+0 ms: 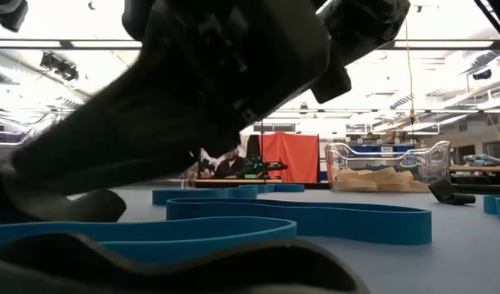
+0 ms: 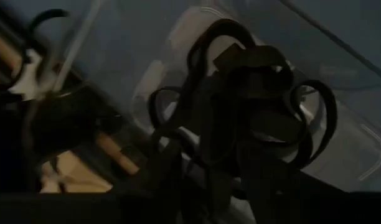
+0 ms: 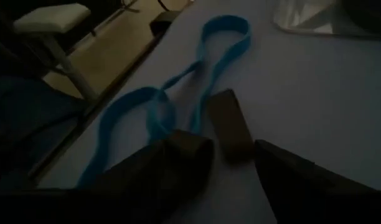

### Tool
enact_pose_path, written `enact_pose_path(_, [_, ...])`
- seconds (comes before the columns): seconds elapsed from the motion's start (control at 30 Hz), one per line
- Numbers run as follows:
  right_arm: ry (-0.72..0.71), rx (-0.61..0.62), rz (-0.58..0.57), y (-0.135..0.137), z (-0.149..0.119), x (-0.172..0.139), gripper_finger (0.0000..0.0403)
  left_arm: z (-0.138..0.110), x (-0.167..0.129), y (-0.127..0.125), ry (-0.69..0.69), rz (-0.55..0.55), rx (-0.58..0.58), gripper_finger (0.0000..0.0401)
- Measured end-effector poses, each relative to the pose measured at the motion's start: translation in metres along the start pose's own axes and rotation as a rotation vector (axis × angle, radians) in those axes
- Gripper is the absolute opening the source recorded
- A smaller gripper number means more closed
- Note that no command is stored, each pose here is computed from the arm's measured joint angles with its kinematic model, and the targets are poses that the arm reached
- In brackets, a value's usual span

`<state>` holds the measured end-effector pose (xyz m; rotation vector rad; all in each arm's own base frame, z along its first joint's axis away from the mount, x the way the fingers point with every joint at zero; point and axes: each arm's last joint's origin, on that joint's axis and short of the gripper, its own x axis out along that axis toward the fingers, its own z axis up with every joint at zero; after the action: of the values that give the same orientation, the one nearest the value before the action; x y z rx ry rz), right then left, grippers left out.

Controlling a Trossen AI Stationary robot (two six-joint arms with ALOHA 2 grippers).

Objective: Sort rubber bands into baskets
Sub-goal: Put the small black rubber band into the bottom left transparent bin

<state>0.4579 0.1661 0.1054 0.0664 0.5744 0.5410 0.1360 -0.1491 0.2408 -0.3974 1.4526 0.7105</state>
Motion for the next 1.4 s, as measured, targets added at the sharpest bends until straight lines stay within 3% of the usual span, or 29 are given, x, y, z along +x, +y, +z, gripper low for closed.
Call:
enact_pose_path(0.17, [-0.08,-0.061,-0.066,-0.004,0.003,0.006,0.025,0.004,-0.019,0.001,-0.07,-0.008,-0.011,0.0182])
enact_pose_path(0.3, [-0.032,-0.049,-0.065,-0.01,-0.01,0.023,0.0234,0.008,-0.033,-0.001,-0.152,-0.058,-0.02,0.0182])
enact_pose_path(0.5, [0.009,-0.045,-0.041,-0.009,-0.006,0.031,0.0207,0.011,-0.043,-0.003,-0.205,-0.097,-0.03,0.0182])
enact_pose_path(0.6, [0.019,-0.048,-0.048,-0.01,-0.005,0.029,0.0165,0.011,-0.044,-0.004,-0.221,-0.108,-0.033,0.0182])
enact_pose_path(0.7, [0.031,-0.054,-0.052,-0.009,-0.002,0.026,0.0095,0.011,-0.044,-0.006,-0.233,-0.129,-0.035,0.0182])
enact_pose_path(0.8, [0.034,-0.065,-0.054,-0.01,0.002,0.023,0.0022,0.012,-0.046,-0.016,-0.268,-0.225,0.017,0.0182])
enact_pose_path(0.93, [0.018,-0.037,-0.153,-0.011,0.014,0.014,0.0031,0.016,-0.049,-0.034,-0.408,-0.367,0.118,0.0182])
enact_pose_path(1.03, [0.037,-0.056,-0.253,-0.011,0.023,0.004,0.0028,0.021,-0.05,-0.043,-0.499,-0.407,0.178,0.0182])
enact_pose_path(1.27, [0.01,-0.087,-0.427,-0.009,0.059,-0.031,0.002,0.029,-0.045,-0.058,-0.645,-0.345,0.322,0.0182])
enact_pose_path(1.4, [-0.009,-0.098,-0.508,-0.014,0.076,-0.051,0.0021,0.035,-0.037,-0.064,-0.654,-0.29,0.343,0.0182])
